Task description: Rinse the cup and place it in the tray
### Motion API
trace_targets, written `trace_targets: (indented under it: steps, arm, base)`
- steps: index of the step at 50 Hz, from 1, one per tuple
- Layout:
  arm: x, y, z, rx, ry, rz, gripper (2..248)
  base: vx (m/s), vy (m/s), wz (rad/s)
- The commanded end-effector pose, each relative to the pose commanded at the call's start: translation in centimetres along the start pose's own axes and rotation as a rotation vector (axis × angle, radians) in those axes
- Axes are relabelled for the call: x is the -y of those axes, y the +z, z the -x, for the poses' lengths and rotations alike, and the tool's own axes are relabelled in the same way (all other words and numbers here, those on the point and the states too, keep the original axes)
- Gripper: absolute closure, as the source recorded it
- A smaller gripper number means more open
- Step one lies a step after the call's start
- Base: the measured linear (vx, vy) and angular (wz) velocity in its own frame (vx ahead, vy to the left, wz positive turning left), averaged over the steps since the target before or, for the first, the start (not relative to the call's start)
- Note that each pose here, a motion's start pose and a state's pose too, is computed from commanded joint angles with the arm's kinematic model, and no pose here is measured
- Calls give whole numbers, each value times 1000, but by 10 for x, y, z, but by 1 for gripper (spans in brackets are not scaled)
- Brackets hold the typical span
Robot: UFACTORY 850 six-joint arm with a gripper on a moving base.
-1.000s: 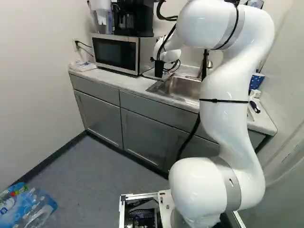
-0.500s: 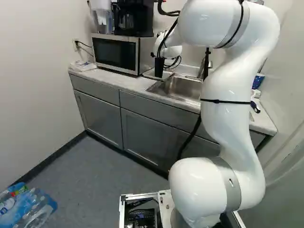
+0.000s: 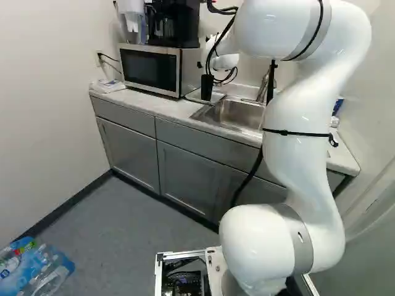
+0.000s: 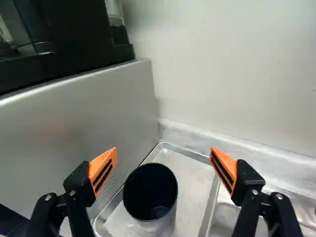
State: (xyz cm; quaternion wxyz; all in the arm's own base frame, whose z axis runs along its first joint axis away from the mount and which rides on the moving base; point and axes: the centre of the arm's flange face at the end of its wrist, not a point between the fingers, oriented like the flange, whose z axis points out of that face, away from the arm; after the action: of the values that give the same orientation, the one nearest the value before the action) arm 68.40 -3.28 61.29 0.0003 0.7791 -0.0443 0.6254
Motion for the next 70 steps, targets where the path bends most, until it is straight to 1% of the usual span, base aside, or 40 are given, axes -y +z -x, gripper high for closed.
trace_targets:
  steps: [21,30,39,53,70]
  arm:
    - [-23,-9,-24,-41,8,33,3]
    - [-33,-13,-33,-44,11,47,3]
    - [-42,-22,-40,-29,14,61,3]
    - [-56,-41,-48,12,21,84,3]
    - [-75,-70,-58,56,32,118,3]
  base:
    - [0,0,0]
    - [0,0,0]
    - [0,0,0]
    - [0,0,0]
    - [0,0,0]
